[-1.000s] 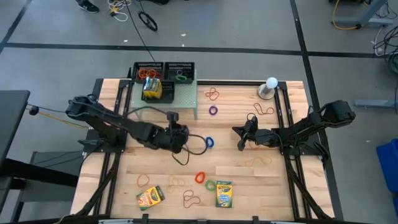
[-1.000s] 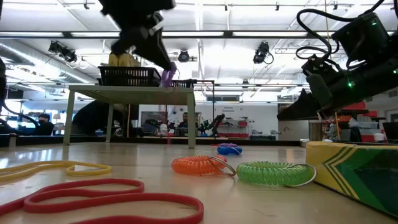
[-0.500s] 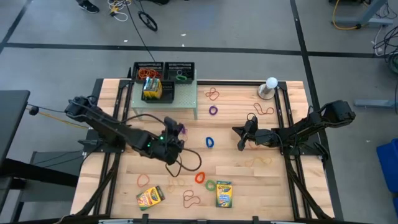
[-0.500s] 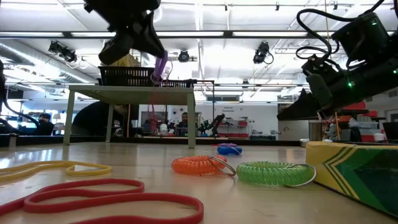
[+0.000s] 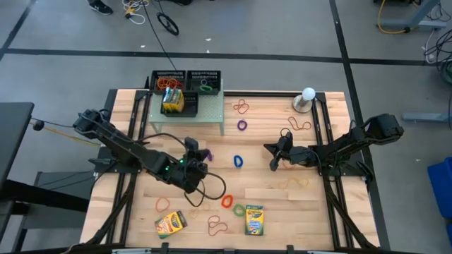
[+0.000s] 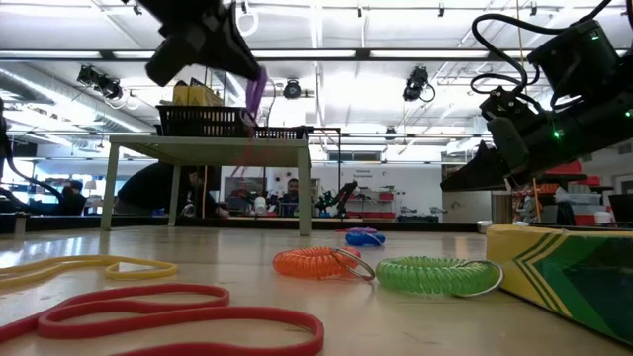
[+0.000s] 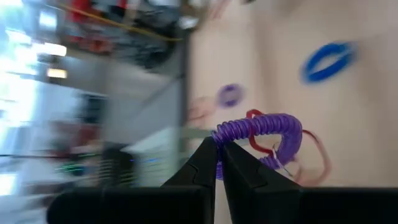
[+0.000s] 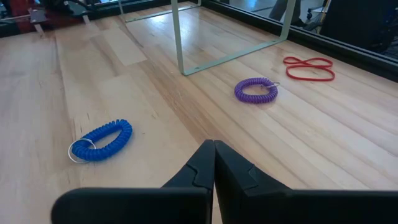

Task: Pick & Place Office Desk Supplies
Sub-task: Put the violet spring keychain into the top right black bin on the shelf

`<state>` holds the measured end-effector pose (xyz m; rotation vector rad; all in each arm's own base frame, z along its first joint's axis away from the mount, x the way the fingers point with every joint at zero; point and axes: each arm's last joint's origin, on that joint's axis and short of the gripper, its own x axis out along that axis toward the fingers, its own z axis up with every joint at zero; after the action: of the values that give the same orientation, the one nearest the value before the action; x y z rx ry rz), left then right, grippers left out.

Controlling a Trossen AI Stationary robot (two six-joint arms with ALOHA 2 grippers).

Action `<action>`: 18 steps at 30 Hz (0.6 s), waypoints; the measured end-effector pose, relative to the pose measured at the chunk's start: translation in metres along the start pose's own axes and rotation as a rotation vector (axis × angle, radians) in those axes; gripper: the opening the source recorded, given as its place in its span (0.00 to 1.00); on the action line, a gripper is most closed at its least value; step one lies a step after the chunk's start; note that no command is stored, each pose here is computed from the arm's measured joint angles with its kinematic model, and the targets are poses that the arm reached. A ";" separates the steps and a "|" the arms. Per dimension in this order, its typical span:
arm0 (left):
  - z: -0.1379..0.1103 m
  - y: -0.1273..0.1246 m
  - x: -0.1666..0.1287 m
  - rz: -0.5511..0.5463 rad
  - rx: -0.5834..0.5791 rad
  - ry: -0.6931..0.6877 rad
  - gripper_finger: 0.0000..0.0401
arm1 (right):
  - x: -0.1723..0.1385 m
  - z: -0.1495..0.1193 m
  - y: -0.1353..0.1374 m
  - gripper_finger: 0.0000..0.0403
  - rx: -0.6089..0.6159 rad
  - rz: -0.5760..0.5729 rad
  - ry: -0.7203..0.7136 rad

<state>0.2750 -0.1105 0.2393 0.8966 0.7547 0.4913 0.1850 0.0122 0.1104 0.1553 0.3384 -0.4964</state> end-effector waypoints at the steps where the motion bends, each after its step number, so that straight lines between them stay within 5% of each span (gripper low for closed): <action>1: -0.002 -0.002 0.002 -0.045 -0.034 -0.002 0.05 | 0.000 0.000 0.000 0.02 0.000 0.000 0.000; 7: -0.016 -0.010 0.015 -0.068 -0.133 0.043 0.05 | 0.000 0.000 0.000 0.02 0.000 0.001 0.000; 11: -0.017 -0.019 0.018 0.134 -0.005 0.050 0.05 | 0.000 0.000 0.000 0.02 0.001 0.000 -0.001; 18: -0.020 -0.041 0.027 0.095 0.051 0.035 0.05 | 0.001 0.004 0.004 0.02 0.038 0.064 -0.003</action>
<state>0.2809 -0.1045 0.1872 0.9769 0.7615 0.5750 0.1887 0.0142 0.1138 0.2013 0.3205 -0.4400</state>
